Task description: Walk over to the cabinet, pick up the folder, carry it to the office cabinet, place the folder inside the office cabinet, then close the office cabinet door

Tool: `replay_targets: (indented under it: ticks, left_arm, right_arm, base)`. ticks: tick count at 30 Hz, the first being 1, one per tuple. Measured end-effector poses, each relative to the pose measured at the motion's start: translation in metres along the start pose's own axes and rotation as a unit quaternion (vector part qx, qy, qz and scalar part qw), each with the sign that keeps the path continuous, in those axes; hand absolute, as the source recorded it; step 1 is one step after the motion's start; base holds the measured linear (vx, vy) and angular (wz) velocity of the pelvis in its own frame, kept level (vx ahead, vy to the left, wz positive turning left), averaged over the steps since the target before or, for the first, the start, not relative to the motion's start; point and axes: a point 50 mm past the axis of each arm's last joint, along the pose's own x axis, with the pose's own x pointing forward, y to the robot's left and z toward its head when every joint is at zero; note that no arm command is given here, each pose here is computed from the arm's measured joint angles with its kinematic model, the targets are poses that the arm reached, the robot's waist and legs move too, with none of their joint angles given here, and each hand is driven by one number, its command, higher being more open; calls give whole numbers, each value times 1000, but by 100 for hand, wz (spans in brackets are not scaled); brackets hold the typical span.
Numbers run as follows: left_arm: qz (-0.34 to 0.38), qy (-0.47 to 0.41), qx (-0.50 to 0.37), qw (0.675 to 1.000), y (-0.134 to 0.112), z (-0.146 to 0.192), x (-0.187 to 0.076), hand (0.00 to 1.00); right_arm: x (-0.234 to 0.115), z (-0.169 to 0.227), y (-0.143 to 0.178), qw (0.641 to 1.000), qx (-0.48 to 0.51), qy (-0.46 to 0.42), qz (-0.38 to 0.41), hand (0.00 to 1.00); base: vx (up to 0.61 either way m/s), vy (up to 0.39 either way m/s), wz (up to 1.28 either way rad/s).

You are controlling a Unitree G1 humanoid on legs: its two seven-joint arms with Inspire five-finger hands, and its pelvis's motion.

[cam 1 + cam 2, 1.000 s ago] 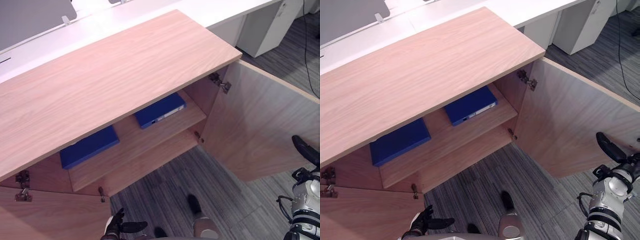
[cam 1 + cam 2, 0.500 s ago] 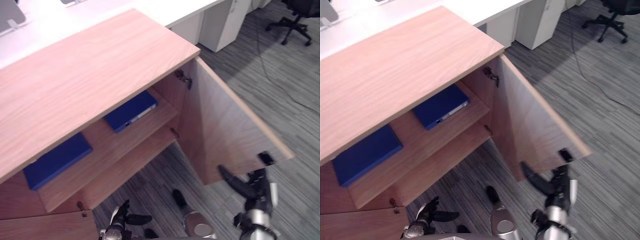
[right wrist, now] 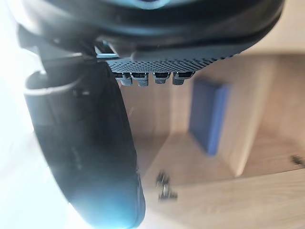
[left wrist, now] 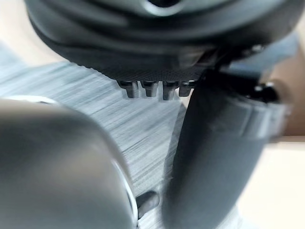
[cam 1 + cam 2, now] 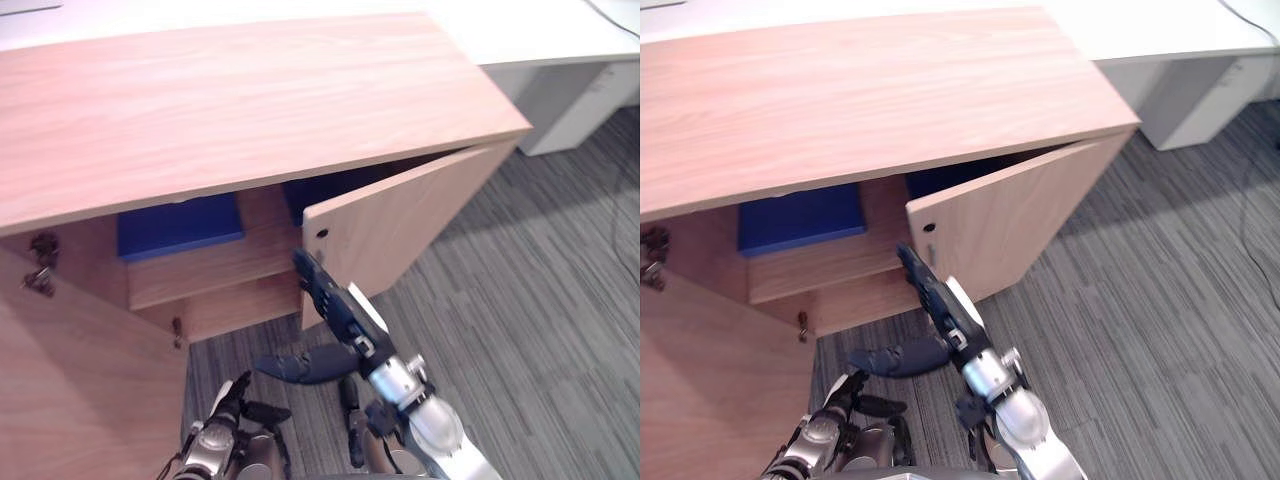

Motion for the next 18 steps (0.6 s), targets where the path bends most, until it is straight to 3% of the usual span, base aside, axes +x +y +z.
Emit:
replay_targets:
  ticks: [4,7,13,18]
  left_arm:
    - [21,-7,-21,1000,6,3,0,100]
    - [31,-1,-43,999,8,-1,-1,100]
    - [61,21,-136,989,8,-28,-15,100]
    - [102,-30,-255,961,18,-22,-25,100]
  right_arm:
    - [31,-33,-51,991,-56,77,-96,100]
    - [38,-50,-72,980,-71,127,-135,100]
    - [22,-66,-97,960,-69,167,-215,100]
    - [-16,-95,-111,933,-69,241,-257,100]
  base:
    - [45,29,58]
    - [70,35,52]
    - [36,20,41]
    - [-28,-12,81]
